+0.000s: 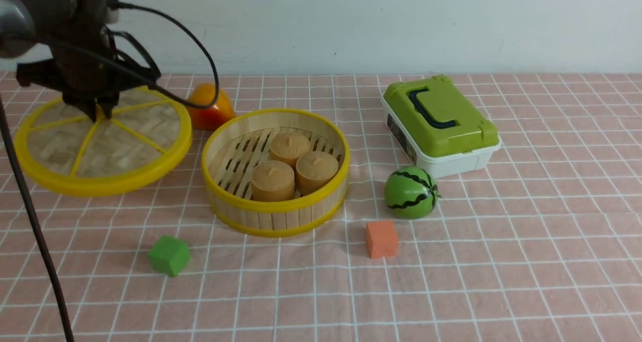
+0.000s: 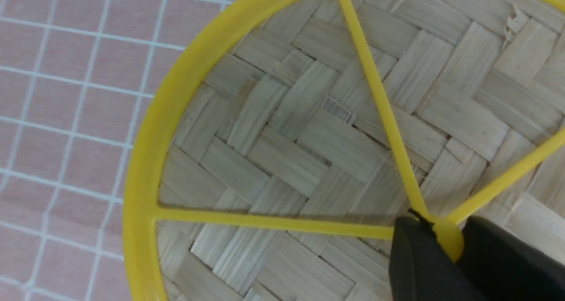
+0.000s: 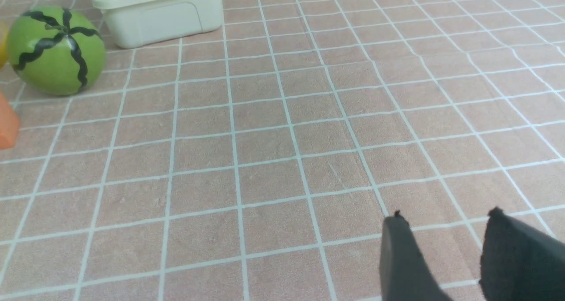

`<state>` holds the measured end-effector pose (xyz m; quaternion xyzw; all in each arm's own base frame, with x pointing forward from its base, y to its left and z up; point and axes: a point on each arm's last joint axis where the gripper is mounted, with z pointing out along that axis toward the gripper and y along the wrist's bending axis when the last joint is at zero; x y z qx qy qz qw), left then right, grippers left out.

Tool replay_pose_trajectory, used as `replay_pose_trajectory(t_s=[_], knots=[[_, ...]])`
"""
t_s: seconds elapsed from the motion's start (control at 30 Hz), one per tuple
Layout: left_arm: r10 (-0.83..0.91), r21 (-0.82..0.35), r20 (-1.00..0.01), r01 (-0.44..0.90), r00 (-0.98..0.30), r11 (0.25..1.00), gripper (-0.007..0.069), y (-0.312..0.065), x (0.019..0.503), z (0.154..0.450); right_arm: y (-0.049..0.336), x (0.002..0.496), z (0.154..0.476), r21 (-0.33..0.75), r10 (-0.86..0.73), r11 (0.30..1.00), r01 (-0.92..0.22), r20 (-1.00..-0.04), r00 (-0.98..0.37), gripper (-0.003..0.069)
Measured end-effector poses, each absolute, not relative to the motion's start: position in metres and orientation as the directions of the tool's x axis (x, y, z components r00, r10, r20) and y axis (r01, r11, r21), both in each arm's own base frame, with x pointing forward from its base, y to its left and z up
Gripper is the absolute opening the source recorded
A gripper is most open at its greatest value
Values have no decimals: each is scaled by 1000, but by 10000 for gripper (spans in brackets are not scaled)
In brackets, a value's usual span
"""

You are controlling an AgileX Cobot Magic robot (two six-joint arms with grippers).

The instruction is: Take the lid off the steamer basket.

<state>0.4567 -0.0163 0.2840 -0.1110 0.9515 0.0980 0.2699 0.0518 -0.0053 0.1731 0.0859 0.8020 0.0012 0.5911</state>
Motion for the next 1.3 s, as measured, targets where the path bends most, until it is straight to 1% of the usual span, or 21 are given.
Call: replay_pose_trajectory(t_s=[0.03, 0.13, 0.3, 0.43, 0.47, 0.5, 0.57, 0.63, 0.67, 0.73, 0.8, 0.83, 0.97, 1.0, 1.03, 1.1, 1.13, 1.2, 1.23, 1.27, 1.3], knots=[[-166, 121, -537, -270, -827, 955, 104, -18, 461, 268, -5, 52, 173, 103, 139, 985, 136, -948, -286, 241], [-180, 132, -519, -287, -835, 949, 104, -19, 470, 235, -5, 52, 173, 103, 139, 985, 136, -948, -286, 241], [-183, 146, -483, -285, -856, 947, 104, -20, 479, 203, -5, 52, 173, 103, 139, 985, 136, -948, -286, 241], [-171, 125, -476, -259, -863, 958, 115, -22, 480, 200, -5, 52, 173, 103, 139, 985, 136, -948, -286, 241], [-167, 121, -473, -251, -865, 960, 132, -22, 480, 199, -5, 52, 173, 103, 139, 985, 136, -948, -286, 241], [-168, 106, -473, -245, -865, 964, 170, -22, 480, 201, -5, 52, 173, 103, 139, 985, 136, -948, -286, 241], [-179, 83, -472, -245, -863, 966, 204, -23, 479, 203, -5, 52, 173, 103, 139, 985, 136, -948, -286, 241], [-214, 29, -472, -258, -855, 966, 287, -26, 477, 210, -5, 52, 173, 103, 139, 985, 136, -948, -286, 241], [-219, 22, -471, -260, -854, 965, 291, -27, 477, 211, -5, 52, 173, 103, 139, 985, 136, -948, -286, 241], [-246, -29, -503, -268, -829, 963, 316, -29, 472, 234, -5, 52, 173, 103, 139, 985, 136, -948, -286, 241], [-251, -56, -538, -264, -804, 963, 305, -31, 466, 257, -5, 52, 173, 103, 139, 985, 136, -948, -286, 241], [-252, -72, -565, -258, -785, 964, 292, -32, 460, 274, -5, 52, 173, 103, 139, 985, 136, -948, -286, 241], [-240, -121, -684, -218, -689, 968, 176, -30, 423, 356, -5, 52, 173, 103, 139, 985, 136, -948, -286, 241], [-242, -125, -689, -217, -683, 968, 169, -30, 420, 360, -5, 52, 173, 103, 139, 985, 136, -948, -286, 241], [-236, -138, -735, -201, -636, 970, 120, -27, 398, 394, -5, 52, 173, 103, 139, 985, 136, -948, -286, 241], [-232, -158, -793, -177, -563, 971, 63, -24, 366, 433, -5, 52, 173, 103, 139, 985, 136, -948, -286, 241], [-232, -162, -802, -173, -550, 971, 52, -24, 359, 439, -5, 52, 173, 103, 139, 985, 136, -948, -286, 241], [-234, -188, -858, -145, -458, 971, 0, -20, 314, 475, -5, 52, 173, 103, 139, 985, 136, -948, -286, 241], [-237, -198, -872, -135, -429, 971, -11, -18, 297, 483, -5, 52, 173, 103, 139, 985, 136, -948, -286, 241], [-244, -217, -902, -112, -358, 970, -13, -16, 264, 499, -5, 52, 173, 103, 139, 985, 136, -948, -286, 241], [-248, -229, -916, -96, -315, 969, -13, -14, 240, 504, -5, 52, 173, 103, 139, 985, 136, -948, -286, 241]])
